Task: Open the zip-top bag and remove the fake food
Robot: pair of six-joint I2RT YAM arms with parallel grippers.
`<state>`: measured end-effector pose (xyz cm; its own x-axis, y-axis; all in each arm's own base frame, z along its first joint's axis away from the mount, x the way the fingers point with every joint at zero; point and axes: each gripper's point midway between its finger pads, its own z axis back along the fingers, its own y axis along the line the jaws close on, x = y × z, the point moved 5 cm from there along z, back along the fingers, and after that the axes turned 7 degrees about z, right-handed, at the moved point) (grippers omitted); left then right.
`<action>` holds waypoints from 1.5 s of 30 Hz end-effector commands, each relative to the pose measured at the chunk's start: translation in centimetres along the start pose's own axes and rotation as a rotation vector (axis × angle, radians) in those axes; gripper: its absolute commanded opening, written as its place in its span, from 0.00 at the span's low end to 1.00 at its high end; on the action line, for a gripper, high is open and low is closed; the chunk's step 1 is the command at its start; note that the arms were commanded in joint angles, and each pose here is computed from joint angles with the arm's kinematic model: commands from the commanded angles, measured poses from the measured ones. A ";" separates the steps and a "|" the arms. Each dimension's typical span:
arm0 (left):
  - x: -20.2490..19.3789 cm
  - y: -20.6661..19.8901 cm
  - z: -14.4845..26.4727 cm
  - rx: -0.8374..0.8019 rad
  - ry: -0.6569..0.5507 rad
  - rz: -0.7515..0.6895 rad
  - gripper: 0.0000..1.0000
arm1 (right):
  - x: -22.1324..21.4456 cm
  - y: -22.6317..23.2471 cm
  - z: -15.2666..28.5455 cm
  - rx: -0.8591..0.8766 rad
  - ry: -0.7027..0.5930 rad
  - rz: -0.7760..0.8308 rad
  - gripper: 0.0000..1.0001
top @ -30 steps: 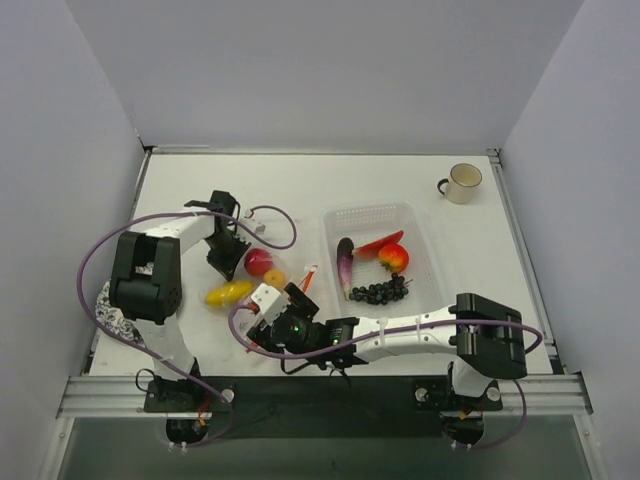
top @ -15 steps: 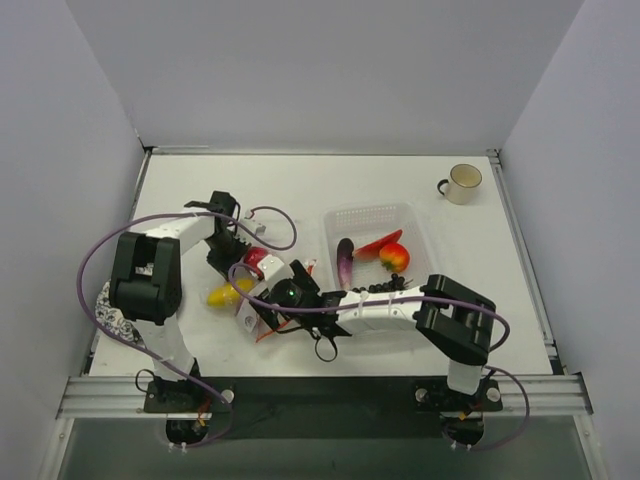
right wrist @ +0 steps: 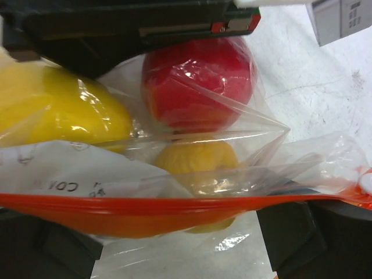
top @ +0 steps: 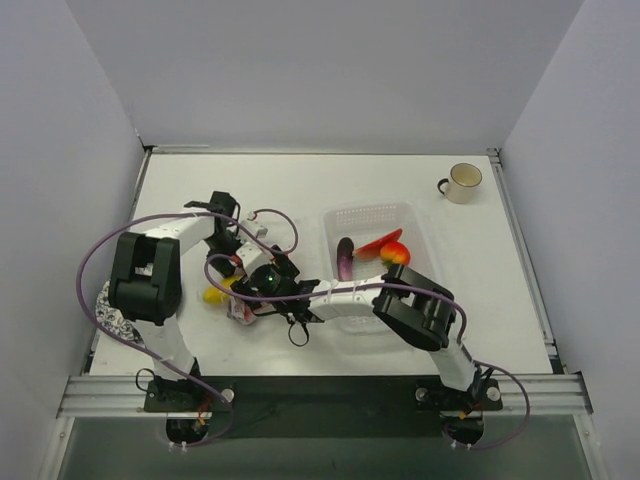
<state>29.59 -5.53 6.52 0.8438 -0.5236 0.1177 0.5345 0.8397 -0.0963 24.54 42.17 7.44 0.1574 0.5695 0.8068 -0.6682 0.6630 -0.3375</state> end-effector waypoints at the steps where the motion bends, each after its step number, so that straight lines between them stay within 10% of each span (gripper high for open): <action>1: -1.3 -0.8 0.3 -0.047 0.031 -0.037 0.00 | 0.4 -1.2 -1.3 -0.048 -0.011 -0.013 0.97; 8: -1.4 -0.6 0.0 -0.043 0.032 -0.028 0.00 | -1.1 -0.5 0.1 0.036 0.015 -0.062 0.64; 11: -1.6 -0.1 -0.6 -0.026 0.039 -0.013 0.00 | -0.1 -0.8 2.7 0.047 -0.022 -0.083 0.18; 13: -1.8 0.3 -0.9 -0.017 0.048 0.002 0.00 | 1.0 -0.9 4.8 0.015 -0.058 -0.081 0.07; 22: -0.6 1.5 1.5 -0.004 0.007 0.058 0.00 | 5.6 -5.9 16.6 -0.079 -0.213 -0.129 0.08; 33: 0.4 0.3 3.2 -0.006 -0.039 0.055 0.00 | -1.7 -15.7 21.8 -0.386 -0.087 -0.374 0.04; 37: 0.4 -0.5 4.1 -0.021 -0.061 0.043 0.00 | -4.1 -15.7 20.4 -0.407 0.087 -0.323 0.14; 40: 0.3 -0.7 4.3 -0.031 -0.069 0.041 0.00 | -4.3 -15.7 19.5 -0.439 0.174 -0.313 0.65; 41: 0.2 -0.8 4.4 -0.034 -0.069 0.038 0.00 | -3.5 -16.0 19.4 -0.447 0.171 -0.323 0.96; 45: -0.1 -1.1 4.5 -0.042 -0.078 0.026 0.00 | -1.7 -16.1 19.2 -0.452 0.162 -0.304 1.00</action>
<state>28.94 -5.26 9.38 0.8664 -0.4808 0.1347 0.4961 0.8596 -0.1224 20.68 21.07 18.02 0.4372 0.3898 0.8105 -0.2496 0.9184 -0.3071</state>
